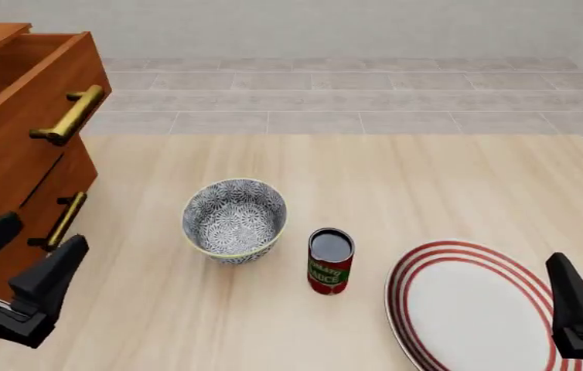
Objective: Put the bowl on top of the cabinet.
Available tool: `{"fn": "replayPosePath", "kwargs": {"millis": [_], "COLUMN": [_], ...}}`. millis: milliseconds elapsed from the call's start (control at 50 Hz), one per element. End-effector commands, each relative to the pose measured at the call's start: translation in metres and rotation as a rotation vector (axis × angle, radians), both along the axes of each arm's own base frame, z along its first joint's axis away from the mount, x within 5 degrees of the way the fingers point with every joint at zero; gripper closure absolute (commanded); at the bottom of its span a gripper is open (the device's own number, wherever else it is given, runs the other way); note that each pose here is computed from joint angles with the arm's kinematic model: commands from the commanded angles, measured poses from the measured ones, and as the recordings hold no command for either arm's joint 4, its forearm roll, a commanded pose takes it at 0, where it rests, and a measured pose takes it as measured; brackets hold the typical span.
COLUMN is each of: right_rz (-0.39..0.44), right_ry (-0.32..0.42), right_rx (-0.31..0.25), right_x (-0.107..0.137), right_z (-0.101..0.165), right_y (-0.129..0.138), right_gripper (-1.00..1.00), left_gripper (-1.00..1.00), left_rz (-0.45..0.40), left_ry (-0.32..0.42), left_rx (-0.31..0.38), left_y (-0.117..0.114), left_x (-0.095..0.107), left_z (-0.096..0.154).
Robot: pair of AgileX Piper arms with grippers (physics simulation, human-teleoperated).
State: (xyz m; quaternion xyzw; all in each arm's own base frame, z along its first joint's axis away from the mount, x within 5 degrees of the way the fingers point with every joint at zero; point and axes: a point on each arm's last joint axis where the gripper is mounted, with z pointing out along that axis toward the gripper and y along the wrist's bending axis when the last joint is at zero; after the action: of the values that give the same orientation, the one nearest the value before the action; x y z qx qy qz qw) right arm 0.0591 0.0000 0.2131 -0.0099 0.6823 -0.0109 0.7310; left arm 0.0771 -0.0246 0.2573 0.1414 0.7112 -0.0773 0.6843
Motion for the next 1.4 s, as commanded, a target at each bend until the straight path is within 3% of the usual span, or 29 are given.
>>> {"fn": "replayPosePath", "kwargs": {"millis": [20, 600, 640, 660, 720, 860, 1180, 1400], "right_rz": [0.0, -0.009, -0.009, -0.009, -0.008, -0.01, -0.012, -0.012], "right_ry": [0.003, -0.004, -0.003, -0.003, -0.003, -0.005, -0.008, -0.008], "right_rx": [-0.004, -0.012, -0.012, -0.012, -0.012, -0.013, -0.018, -0.019], "right_x": [0.001, -0.001, -0.001, -0.001, -0.001, -0.002, -0.002, -0.002], "right_z": [0.0, 0.0, 0.0, 0.0, 0.0, 0.0, 0.0, 0.0], "right_y": [0.0, 0.0, 0.0, 0.0, 0.0, -0.001, -0.001, -0.001], "right_gripper": [-1.0, -1.0, -1.0, -1.0, -1.0, -1.0, -1.0, -1.0], "left_gripper": [-1.0, -1.0, -1.0, -1.0, -1.0, -1.0, -1.0, -1.0], "left_rz": [-0.081, -0.17, -0.149, -0.153, -0.142, -0.103, -0.092, -0.063], "left_ry": [0.052, 0.205, 0.176, 0.203, 0.198, 0.262, 0.339, 0.377], "left_rx": [0.017, 0.076, 0.098, 0.076, 0.091, 0.111, 0.128, 0.116], "left_y": [-0.015, -0.059, -0.054, -0.058, -0.058, -0.06, -0.07, -0.072], "left_x": [0.018, 0.083, 0.085, 0.088, 0.093, 0.117, 0.146, 0.166], "left_z": [0.004, -0.023, -0.024, -0.027, -0.033, -0.05, -0.072, -0.076]}}
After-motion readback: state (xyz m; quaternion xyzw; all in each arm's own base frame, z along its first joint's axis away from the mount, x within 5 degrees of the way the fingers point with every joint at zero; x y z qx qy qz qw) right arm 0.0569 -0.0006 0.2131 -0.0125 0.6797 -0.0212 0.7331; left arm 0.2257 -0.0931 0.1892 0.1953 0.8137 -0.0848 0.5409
